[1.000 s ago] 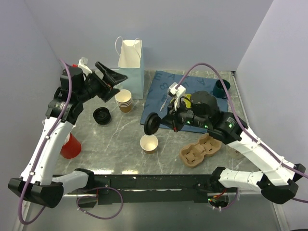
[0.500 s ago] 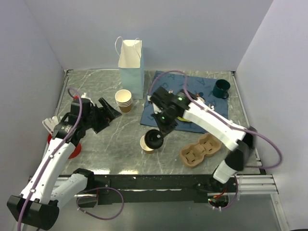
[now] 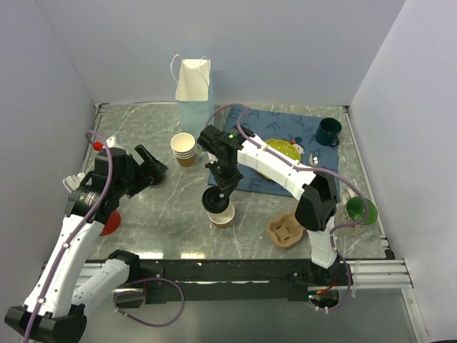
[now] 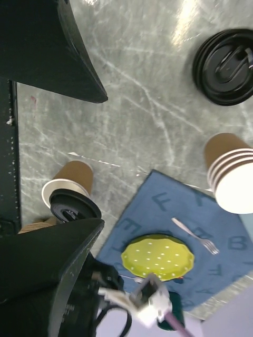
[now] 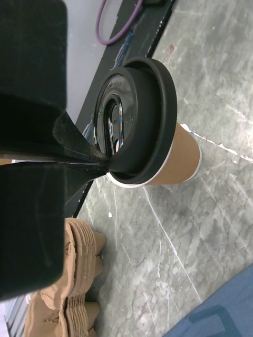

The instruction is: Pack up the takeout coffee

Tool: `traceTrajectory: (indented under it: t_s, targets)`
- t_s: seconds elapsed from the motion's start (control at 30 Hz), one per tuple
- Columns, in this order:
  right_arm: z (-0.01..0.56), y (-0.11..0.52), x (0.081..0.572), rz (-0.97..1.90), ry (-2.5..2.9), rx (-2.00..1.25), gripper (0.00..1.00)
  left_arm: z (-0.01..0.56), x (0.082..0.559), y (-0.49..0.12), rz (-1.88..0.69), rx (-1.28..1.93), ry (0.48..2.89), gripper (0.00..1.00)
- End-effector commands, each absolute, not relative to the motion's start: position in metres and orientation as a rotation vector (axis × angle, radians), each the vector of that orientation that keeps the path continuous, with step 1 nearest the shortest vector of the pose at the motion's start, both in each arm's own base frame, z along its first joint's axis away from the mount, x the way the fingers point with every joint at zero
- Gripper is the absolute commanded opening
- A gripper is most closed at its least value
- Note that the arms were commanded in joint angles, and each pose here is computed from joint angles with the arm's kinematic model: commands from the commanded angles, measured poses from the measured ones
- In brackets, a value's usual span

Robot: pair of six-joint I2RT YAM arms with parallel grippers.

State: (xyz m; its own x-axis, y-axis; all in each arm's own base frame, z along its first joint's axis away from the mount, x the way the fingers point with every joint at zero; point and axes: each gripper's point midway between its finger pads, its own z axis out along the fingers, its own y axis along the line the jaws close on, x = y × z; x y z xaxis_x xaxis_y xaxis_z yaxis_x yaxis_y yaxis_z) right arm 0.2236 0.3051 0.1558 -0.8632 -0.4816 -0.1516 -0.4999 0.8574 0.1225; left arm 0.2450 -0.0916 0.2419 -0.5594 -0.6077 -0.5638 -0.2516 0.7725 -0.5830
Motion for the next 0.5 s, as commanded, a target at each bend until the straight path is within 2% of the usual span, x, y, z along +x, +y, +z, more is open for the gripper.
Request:
traceTrajectory:
  t_s: [0.0, 0.47]
  targets:
    - [0.169, 0.263, 0.194, 0.029, 3.072, -0.788, 0.00, 0.256, 0.245, -0.077, -0.479, -0.608, 2.128, 0.97]
    - [0.155, 0.240, 0.170, -0.054, 3.166, -0.798, 0.00, 0.248, 0.247, -0.078, -0.464, -0.573, 2.156, 0.97]
